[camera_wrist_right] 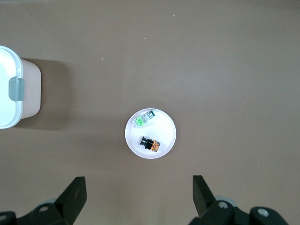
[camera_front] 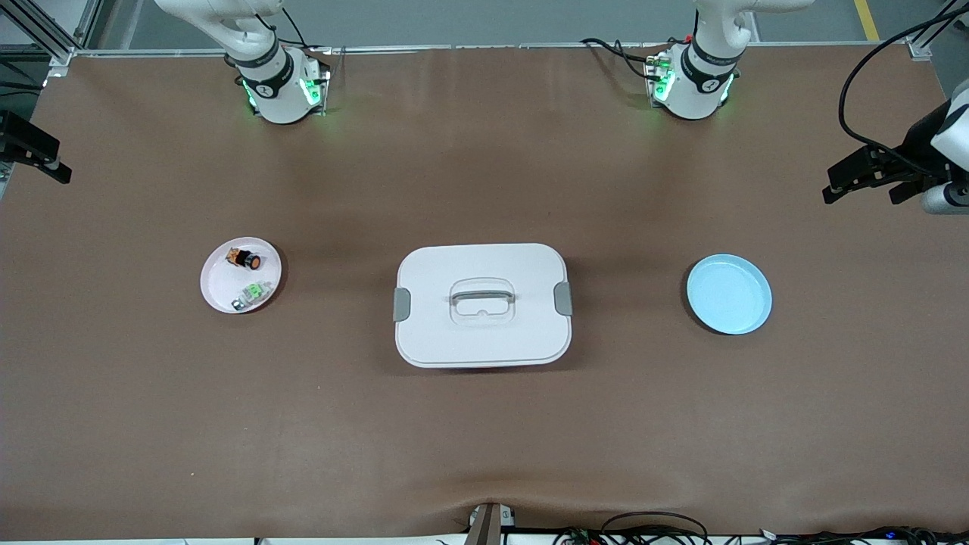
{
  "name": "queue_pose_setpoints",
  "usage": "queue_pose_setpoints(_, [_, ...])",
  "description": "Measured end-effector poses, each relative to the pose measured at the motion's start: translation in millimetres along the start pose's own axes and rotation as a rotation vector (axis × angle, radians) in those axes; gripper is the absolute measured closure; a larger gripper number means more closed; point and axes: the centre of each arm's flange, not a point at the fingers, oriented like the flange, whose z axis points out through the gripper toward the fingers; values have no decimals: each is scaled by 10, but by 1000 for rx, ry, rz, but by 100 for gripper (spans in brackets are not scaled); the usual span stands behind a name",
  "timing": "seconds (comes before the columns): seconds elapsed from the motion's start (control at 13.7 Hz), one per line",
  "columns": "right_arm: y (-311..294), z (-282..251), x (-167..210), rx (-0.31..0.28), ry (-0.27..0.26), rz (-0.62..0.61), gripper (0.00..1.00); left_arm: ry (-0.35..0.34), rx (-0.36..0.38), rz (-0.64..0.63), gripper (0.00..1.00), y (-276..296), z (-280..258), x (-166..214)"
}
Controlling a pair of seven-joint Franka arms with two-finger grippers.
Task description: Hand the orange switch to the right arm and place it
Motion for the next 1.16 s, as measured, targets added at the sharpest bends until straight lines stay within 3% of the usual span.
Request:
queue_pose_setpoints(0.29, [19, 109, 67, 2, -18, 2, 0, 3, 0, 8, 0, 47, 0, 3])
queue_pose_setpoints(0.65, [32, 101, 144, -7, 25, 3, 0, 3, 21, 10, 0, 37, 9, 20])
queue_pose_setpoints(1.16, [9, 124, 124, -1, 1, 107, 0, -7, 25, 12, 0, 46, 25, 25])
